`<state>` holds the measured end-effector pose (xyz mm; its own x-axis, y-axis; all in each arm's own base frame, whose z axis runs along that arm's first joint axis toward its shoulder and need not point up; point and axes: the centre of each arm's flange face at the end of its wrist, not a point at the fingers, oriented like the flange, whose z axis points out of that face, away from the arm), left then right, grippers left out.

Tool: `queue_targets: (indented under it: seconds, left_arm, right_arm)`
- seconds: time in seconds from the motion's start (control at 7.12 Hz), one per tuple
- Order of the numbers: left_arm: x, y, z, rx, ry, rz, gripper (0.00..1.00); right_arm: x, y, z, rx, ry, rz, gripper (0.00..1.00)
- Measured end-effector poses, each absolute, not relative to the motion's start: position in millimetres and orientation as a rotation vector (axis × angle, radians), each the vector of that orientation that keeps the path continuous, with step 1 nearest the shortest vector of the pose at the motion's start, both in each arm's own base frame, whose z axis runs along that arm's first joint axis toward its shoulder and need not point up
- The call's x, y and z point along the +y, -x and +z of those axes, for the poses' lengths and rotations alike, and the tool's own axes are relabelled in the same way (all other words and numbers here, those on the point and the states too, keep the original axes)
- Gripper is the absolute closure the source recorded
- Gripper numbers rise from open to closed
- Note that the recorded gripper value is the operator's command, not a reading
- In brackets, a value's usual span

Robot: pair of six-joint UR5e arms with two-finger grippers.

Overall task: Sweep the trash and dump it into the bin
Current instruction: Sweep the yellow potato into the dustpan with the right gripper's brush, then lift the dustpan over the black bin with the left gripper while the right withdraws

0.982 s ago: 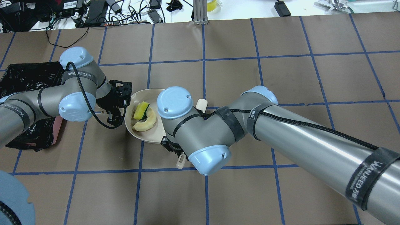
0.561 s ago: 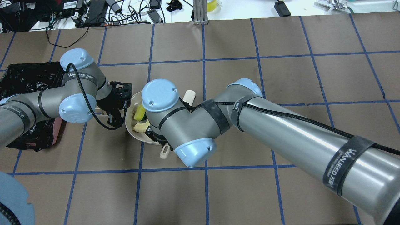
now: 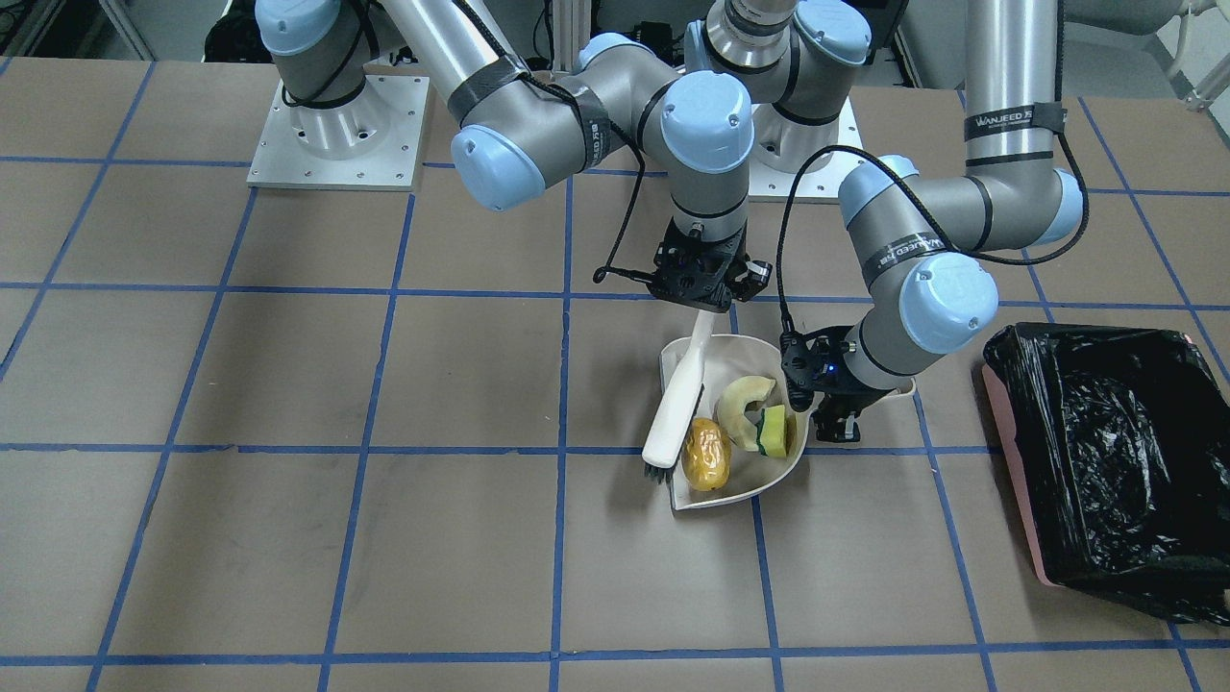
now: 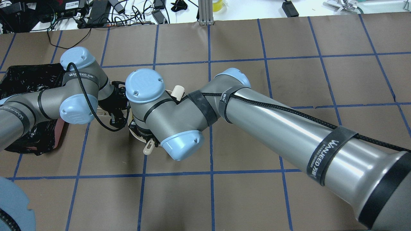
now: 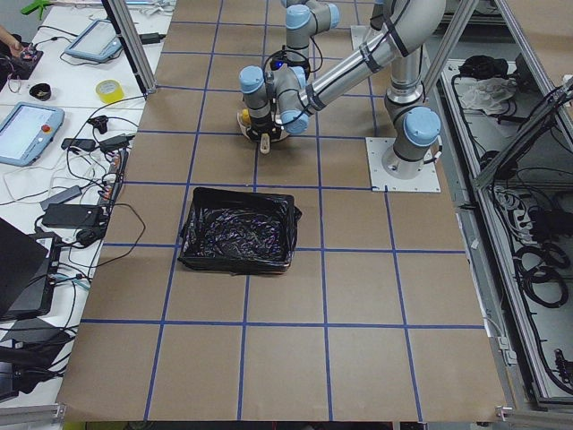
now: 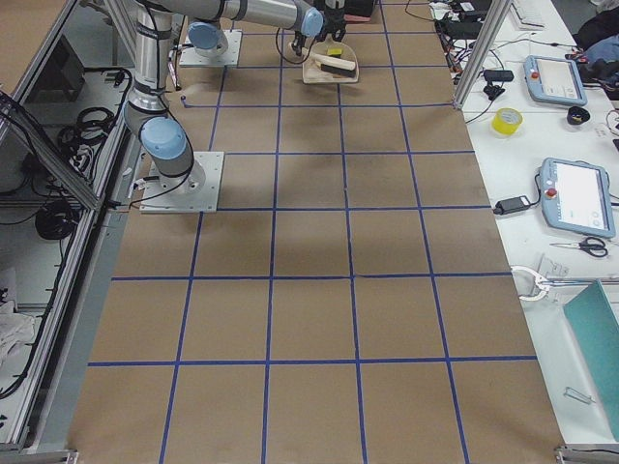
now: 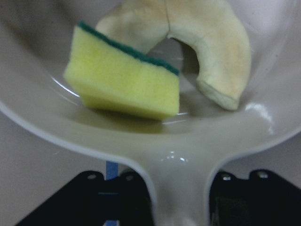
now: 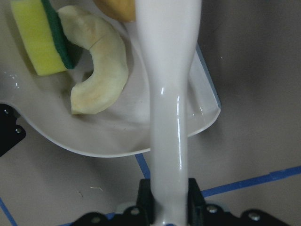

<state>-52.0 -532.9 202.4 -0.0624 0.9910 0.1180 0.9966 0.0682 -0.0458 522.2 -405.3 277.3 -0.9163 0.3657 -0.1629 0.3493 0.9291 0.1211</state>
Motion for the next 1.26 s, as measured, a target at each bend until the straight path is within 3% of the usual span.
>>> queue_targets:
  seconds: [0.56, 1.26]
  left_arm:
    - [-534, 51, 204, -2.208, 2.068, -0.067, 1.00]
    - [-560, -26, 237, -2.261, 1.922, 0.119, 1.00]
  right_arm:
    - [-432, -457, 310, 3.072, -0.416, 0.165, 1.00]
    - [-528, -186, 400, 3.077, -0.278, 0.222, 1.00]
